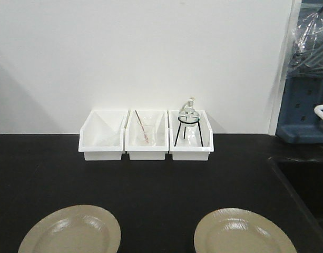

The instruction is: Arrange circular plates on left workspace

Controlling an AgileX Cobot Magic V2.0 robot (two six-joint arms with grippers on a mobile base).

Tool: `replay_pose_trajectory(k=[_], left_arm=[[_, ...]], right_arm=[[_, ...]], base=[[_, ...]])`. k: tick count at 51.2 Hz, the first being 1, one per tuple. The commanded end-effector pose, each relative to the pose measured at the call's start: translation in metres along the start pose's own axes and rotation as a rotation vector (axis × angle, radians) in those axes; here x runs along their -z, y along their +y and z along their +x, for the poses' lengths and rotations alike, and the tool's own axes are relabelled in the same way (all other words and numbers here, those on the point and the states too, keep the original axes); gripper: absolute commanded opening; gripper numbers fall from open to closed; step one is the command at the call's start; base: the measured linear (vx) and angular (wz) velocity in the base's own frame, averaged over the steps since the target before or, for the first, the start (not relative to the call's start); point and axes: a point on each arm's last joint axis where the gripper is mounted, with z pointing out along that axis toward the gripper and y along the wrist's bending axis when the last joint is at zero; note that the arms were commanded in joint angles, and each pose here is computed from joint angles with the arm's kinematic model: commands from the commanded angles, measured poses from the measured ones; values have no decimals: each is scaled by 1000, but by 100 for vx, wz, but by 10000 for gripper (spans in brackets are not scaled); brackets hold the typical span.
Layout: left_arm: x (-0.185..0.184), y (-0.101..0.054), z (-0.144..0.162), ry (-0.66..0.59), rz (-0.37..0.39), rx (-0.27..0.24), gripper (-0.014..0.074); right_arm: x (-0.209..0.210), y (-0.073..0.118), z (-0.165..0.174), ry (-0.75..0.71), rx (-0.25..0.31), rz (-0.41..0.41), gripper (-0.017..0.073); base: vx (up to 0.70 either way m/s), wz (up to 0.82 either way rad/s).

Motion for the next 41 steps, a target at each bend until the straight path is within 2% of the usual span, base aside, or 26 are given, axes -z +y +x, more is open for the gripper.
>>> replay_pose_trajectory(k=[1, 19, 41], left_arm=[[0, 0, -1, -75, 3, 9, 0], [0, 0, -1, -75, 3, 9, 0], [0, 0, -1, -75, 3, 9, 0]], right_arm=[[0, 0, -2, -76, 17, -2, -4], [0, 0, -2, -76, 17, -2, -4], [0, 0, -2, -76, 17, -2, -4]], base=[[37, 7], [27, 6], [4, 0]])
